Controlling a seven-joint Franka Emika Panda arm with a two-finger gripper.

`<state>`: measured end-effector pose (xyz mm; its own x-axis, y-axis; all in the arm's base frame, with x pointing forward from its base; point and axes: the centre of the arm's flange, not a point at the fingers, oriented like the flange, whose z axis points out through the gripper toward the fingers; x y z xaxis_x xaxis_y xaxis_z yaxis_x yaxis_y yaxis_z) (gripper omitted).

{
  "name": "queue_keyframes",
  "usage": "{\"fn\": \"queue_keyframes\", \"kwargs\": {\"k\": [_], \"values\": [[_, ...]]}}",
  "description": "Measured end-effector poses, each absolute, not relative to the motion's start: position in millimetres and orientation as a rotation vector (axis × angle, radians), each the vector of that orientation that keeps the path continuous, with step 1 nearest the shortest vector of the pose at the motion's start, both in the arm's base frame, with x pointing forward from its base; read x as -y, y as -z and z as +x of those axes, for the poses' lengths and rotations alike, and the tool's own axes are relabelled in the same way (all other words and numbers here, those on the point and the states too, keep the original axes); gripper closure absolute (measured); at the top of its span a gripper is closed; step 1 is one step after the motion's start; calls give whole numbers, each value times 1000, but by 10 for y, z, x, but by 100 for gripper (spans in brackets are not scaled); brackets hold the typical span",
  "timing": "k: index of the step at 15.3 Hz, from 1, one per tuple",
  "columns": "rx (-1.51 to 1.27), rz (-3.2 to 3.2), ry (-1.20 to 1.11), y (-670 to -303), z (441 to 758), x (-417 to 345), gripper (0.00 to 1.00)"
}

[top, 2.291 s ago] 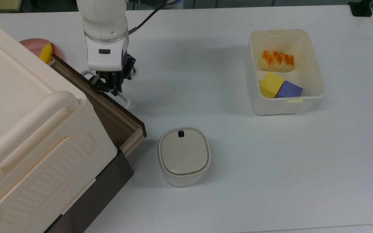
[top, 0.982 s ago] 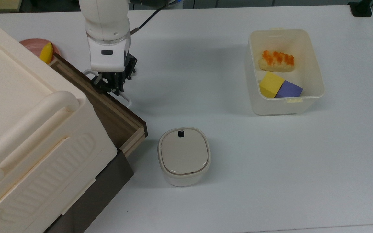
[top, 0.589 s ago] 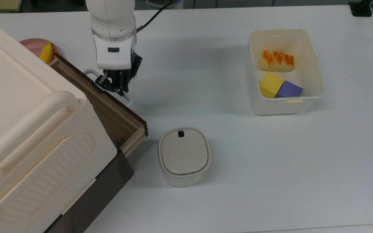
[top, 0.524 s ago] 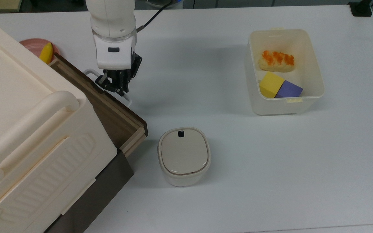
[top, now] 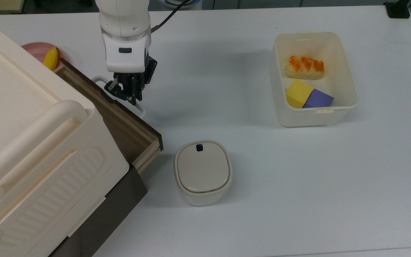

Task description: Slide open the drawer

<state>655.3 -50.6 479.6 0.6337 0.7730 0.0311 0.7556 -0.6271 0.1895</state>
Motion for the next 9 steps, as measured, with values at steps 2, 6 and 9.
{"fn": "queue_keyframes", "kwargs": {"k": [2, 6, 9], "values": [[-1233, 2752, -198, -4989, 6518, 468, 68], [-1023, 2876, -230, -5387, 6361, 204, 23], [-852, 2951, -224, -5517, 6272, -20, 0]]}}
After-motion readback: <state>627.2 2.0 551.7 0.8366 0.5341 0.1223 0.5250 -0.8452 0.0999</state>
